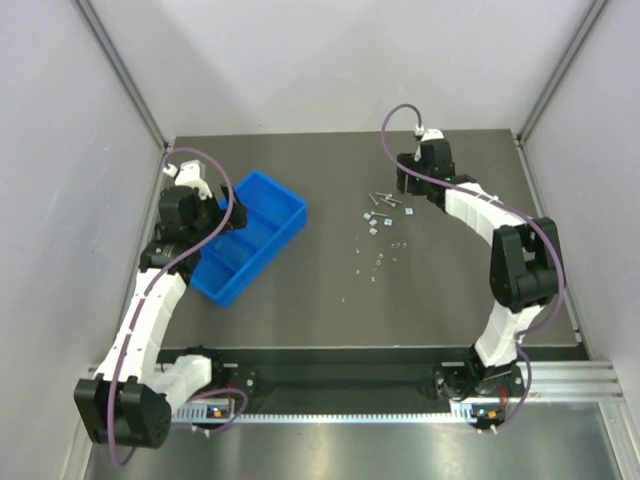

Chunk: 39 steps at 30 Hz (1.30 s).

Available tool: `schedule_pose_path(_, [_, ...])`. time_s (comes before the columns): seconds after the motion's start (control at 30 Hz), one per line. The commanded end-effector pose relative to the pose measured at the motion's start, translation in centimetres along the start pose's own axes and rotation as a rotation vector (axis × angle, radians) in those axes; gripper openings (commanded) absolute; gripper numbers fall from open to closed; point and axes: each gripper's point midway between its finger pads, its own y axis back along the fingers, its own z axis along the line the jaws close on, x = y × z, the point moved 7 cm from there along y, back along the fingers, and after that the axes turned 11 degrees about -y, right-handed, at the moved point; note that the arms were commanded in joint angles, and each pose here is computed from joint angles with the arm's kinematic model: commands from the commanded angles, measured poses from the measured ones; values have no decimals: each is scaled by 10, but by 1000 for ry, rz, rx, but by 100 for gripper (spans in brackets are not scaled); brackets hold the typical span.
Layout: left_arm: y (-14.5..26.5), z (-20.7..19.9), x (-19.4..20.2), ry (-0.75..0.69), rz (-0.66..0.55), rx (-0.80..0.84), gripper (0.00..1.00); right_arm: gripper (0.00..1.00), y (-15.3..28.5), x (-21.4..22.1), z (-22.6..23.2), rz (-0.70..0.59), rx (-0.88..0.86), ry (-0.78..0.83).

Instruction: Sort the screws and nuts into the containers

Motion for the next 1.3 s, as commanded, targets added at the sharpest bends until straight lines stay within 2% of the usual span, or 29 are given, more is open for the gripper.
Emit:
schedule_pose_path(0.0, [2,3,-1,-26,-17,-19,99,72,-6,-23,16,-53,-100,107])
schedule_pose_path(0.1, [-1,4,1,-32,-3,-22,99,72,-16,-21,16,-23,-112,179])
schedule_pose_path(0.3, [-6,5,4,-35,29,-22,98,72,-25,-20,18,-16,-141,221])
schedule_pose_path(0.77, [1,4,3,-31,5,-19,98,72,-52,-2,17,55,-154,324])
schedule_pose_path(0.97, [-1,4,6,-26,14,-17,98,66,-62,3,31,86,-170,393])
schedule_pose_path(1.27, [-1,5,6,-34,15,-26,98,62,-70,15,30,133,-163,423])
